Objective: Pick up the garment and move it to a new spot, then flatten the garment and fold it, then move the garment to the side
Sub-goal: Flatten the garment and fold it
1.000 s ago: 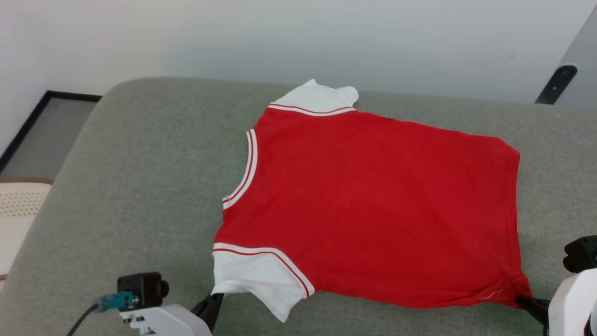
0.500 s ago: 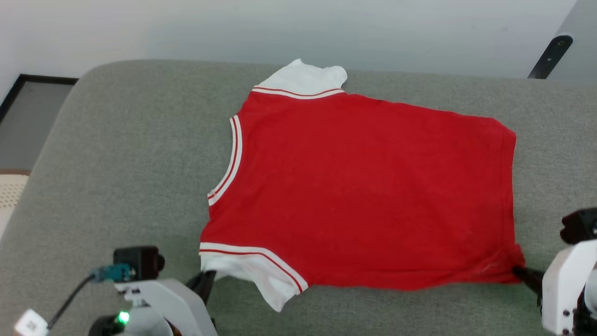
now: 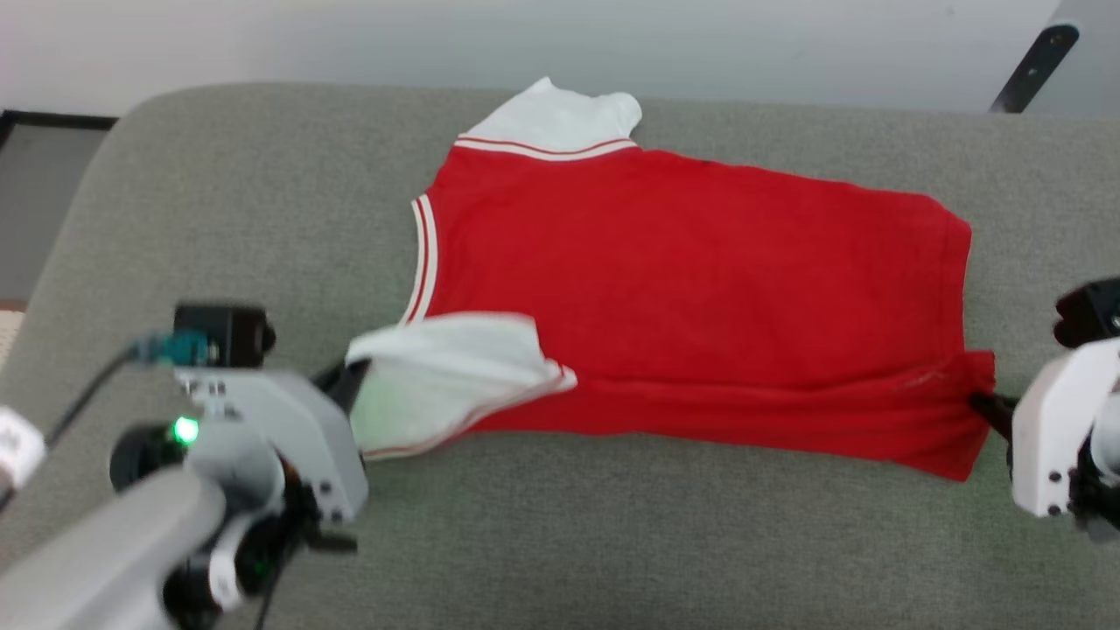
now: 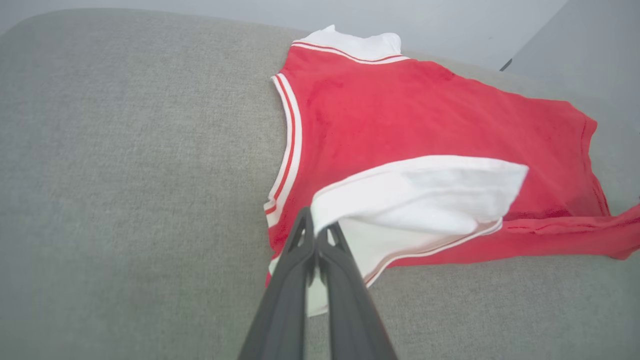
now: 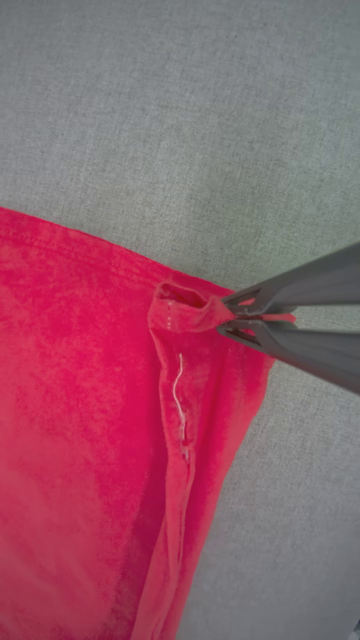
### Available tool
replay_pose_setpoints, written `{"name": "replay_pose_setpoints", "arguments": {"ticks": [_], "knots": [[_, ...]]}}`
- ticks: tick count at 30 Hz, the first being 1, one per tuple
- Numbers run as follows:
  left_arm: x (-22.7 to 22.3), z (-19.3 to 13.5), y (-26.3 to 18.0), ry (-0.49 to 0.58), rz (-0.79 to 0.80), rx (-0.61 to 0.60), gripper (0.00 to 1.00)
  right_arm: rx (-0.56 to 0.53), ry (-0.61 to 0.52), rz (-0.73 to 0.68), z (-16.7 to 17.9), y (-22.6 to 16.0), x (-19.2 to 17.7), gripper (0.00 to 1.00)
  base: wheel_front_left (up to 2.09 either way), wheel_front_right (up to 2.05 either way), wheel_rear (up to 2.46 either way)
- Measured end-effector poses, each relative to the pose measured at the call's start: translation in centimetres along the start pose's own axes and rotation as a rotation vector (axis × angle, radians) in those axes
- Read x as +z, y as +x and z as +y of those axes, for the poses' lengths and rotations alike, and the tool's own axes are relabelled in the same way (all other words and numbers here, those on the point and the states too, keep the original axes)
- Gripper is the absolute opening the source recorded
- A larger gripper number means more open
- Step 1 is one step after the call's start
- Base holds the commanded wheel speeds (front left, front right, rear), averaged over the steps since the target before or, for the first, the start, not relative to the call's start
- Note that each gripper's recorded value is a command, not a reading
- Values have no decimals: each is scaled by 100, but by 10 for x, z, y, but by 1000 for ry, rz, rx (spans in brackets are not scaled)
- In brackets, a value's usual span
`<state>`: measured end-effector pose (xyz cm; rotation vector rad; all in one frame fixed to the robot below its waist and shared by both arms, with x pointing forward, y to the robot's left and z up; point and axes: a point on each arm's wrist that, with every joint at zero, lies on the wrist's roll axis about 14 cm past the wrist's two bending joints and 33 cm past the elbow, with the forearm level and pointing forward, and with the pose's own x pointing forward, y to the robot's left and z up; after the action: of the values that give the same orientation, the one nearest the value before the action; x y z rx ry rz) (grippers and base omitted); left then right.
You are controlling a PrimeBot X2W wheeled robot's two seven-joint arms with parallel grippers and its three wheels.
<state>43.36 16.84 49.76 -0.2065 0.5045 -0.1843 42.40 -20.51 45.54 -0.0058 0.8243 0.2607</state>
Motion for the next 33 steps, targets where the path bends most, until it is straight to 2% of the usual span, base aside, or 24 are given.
{"name": "replay_pose_setpoints", "arguments": {"ticks": [8,14,21,27,33], "knots": [[21,-2,52,73,42,-65,0,-18,-41,45,-5,31,14,0,0,0,0],[5,-4,85,95,133,-96,0,-26,-40,135,-9,53,0,0,0,0,0],[-52,5,114,55,402,-82,1,-23,-45,234,-12,76,-12,0,0,0,0],[-62,7,115,35,566,-85,0,-23,-43,262,-14,82,-10,0,0,0,0],[-64,6,112,79,712,-77,0,-23,-42,276,-14,84,-7,0,0,0,0]]}}
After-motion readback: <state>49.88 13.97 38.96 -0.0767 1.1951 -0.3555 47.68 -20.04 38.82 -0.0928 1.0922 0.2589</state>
